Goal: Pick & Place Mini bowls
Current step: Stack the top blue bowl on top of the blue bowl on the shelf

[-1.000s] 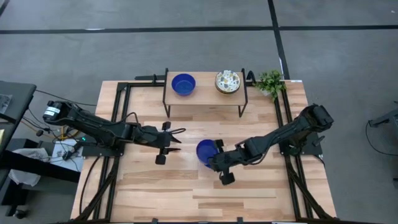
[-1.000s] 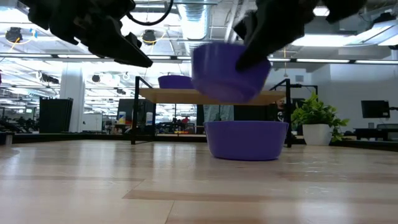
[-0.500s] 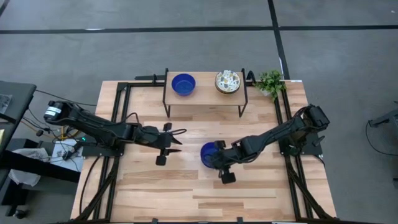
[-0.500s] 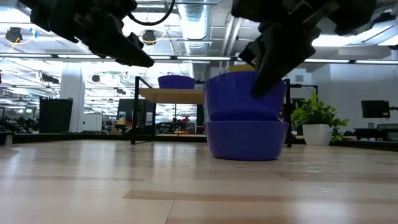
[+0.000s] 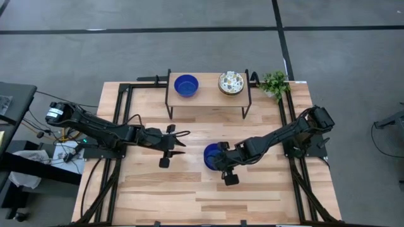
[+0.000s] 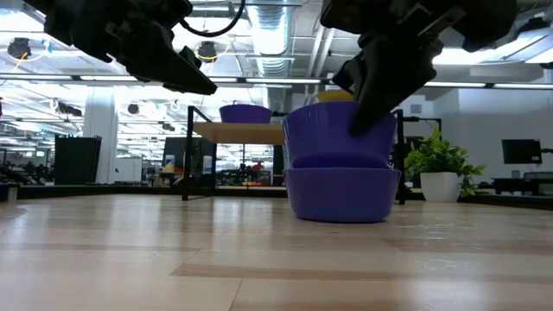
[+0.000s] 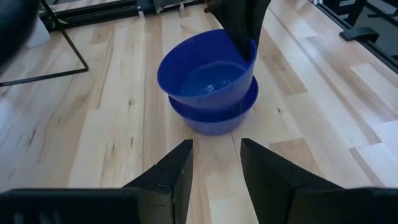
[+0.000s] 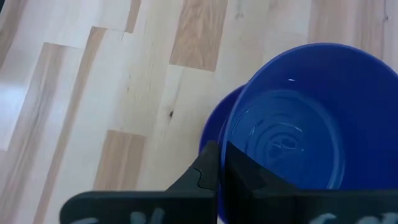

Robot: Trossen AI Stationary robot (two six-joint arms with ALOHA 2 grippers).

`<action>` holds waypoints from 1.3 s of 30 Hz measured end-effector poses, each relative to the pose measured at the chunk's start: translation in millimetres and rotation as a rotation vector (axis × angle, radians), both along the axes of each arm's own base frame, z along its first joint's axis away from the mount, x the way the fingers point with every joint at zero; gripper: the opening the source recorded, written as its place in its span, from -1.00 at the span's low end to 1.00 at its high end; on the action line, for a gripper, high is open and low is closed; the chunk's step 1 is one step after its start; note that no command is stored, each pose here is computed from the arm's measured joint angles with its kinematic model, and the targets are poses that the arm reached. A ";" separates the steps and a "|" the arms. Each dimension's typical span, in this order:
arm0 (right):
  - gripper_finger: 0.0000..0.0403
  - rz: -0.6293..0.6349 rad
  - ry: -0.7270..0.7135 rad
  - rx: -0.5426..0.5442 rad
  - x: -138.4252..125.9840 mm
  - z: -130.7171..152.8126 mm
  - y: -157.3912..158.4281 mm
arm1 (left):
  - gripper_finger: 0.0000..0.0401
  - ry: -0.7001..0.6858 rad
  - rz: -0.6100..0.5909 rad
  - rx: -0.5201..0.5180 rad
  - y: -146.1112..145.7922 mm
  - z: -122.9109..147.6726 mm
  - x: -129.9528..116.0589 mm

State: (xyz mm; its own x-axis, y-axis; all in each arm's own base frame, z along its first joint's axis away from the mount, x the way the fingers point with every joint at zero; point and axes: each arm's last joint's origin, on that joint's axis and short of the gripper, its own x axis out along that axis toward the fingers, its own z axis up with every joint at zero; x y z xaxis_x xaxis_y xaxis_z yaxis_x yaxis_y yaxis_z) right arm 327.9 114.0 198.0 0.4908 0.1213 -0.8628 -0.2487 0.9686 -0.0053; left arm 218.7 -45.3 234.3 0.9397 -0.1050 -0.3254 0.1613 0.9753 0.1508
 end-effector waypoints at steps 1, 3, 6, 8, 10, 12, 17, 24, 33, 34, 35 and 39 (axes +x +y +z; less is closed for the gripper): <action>-1.00 0.001 0.000 0.000 0.0 0.0 0.0 | -0.34 -0.002 0.000 0.000 0.0 0.2 0.1; -1.00 0.005 -0.001 -0.003 0.0 0.0 0.0 | -0.34 -0.006 0.000 -0.001 0.0 0.6 0.2; -1.00 0.014 -0.005 -0.011 0.2 0.1 0.0 | -0.34 -0.015 0.001 -0.007 -0.1 1.4 0.5; -1.00 0.014 -0.010 -0.010 0.6 0.3 0.1 | -0.34 -0.022 -0.001 -0.013 -1.0 2.1 0.5; -1.00 0.015 -0.014 -0.009 0.9 0.5 0.2 | -0.34 -0.021 -0.009 -0.013 -2.8 2.0 0.1; -1.00 0.018 -0.014 -0.011 0.8 0.7 0.2 | -0.34 -0.021 -0.020 -0.013 -4.5 2.1 -0.3; -1.00 0.061 -0.015 -0.049 6.7 21.6 -5.2 | -0.34 -0.060 -0.066 0.080 -7.3 7.1 -4.0; -1.00 0.093 -0.038 -0.084 19.1 72.2 -17.6 | -0.34 -0.153 -0.119 0.248 -6.7 20.5 -13.8; -1.00 0.203 -0.050 0.022 24.3 86.8 -29.9 | -0.28 -0.196 -0.158 0.404 -5.8 24.9 -17.1; -1.00 0.206 -0.049 0.027 24.4 86.9 -30.2 | -0.26 -0.197 -0.167 0.436 -6.0 24.2 -16.5; -1.00 0.204 -0.049 0.028 24.7 86.9 -31.4 | -0.22 -0.193 -0.177 0.467 -6.2 23.0 -15.7; -1.00 0.235 -0.071 0.022 26.2 87.8 -31.9 | -0.09 -0.190 -0.209 0.524 -8.9 16.4 -7.3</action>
